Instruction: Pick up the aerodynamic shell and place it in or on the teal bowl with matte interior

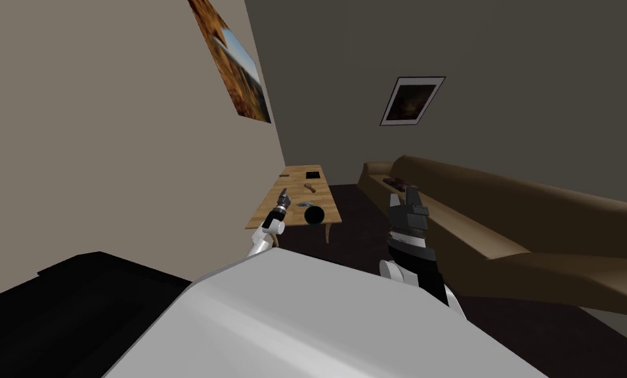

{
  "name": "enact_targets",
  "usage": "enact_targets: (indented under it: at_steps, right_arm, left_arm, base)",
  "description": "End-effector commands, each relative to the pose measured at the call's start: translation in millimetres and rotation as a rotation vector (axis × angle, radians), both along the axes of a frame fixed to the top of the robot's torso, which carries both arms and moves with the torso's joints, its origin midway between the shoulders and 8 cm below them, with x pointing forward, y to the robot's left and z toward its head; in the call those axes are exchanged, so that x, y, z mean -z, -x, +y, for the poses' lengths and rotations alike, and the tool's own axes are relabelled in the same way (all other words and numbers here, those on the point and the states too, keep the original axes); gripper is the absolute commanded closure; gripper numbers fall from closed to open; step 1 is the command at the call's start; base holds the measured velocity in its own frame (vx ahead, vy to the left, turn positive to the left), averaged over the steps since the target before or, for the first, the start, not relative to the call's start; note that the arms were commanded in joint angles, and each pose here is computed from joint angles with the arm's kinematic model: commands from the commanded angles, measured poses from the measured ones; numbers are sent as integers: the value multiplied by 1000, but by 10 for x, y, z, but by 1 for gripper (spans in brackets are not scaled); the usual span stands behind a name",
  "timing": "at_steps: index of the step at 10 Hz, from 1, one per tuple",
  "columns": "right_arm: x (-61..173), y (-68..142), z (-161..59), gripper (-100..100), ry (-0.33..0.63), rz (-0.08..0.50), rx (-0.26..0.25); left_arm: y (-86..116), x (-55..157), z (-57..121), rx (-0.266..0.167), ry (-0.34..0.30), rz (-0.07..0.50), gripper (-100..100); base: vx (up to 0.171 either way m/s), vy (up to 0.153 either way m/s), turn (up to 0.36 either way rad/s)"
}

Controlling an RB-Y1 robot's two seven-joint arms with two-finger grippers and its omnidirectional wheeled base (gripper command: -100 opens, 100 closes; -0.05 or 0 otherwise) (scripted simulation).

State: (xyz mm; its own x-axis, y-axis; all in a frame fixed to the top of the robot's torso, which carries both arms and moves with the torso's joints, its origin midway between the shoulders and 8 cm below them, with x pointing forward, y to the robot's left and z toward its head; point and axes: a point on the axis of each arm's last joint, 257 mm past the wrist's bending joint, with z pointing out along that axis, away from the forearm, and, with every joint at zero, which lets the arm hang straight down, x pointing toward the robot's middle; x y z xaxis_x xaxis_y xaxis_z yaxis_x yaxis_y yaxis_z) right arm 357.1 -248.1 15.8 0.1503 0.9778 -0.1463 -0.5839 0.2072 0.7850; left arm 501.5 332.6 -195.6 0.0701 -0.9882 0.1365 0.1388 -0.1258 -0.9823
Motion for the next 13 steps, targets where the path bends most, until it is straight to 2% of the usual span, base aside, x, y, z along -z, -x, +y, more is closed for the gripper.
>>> enact_targets:
  at_steps: [1,2,7,10,12,13]
  right_arm:
    - [0,0,0,0,0,0,0]
    - [0,0,0,0,0,0,0]
    - [0,0,0,0,0,0,0]
    - [0,0,0,0,0,0,0]
    - [0,0,0,0,0,0,0]
    - [0,0,0,0,0,0,0]
  left_arm:
    - [-83,164,73,-3,18,48,-100]
    - [-79,220,86,-5,18,59,-100]
    - [-288,609,248,-20,68,183,-100]
    - [-322,842,325,-34,88,245,-100]
    - [-416,1047,411,-49,124,317,-100]
    - [-392,1134,429,-54,126,337,-100]
  base:
    - [-9,2,-100]
    - [-8,4,-67]
    - [-9,3,-100]
    - [-6,4,-95]
    - [-5,6,-172]
    - [-3,13,-64]
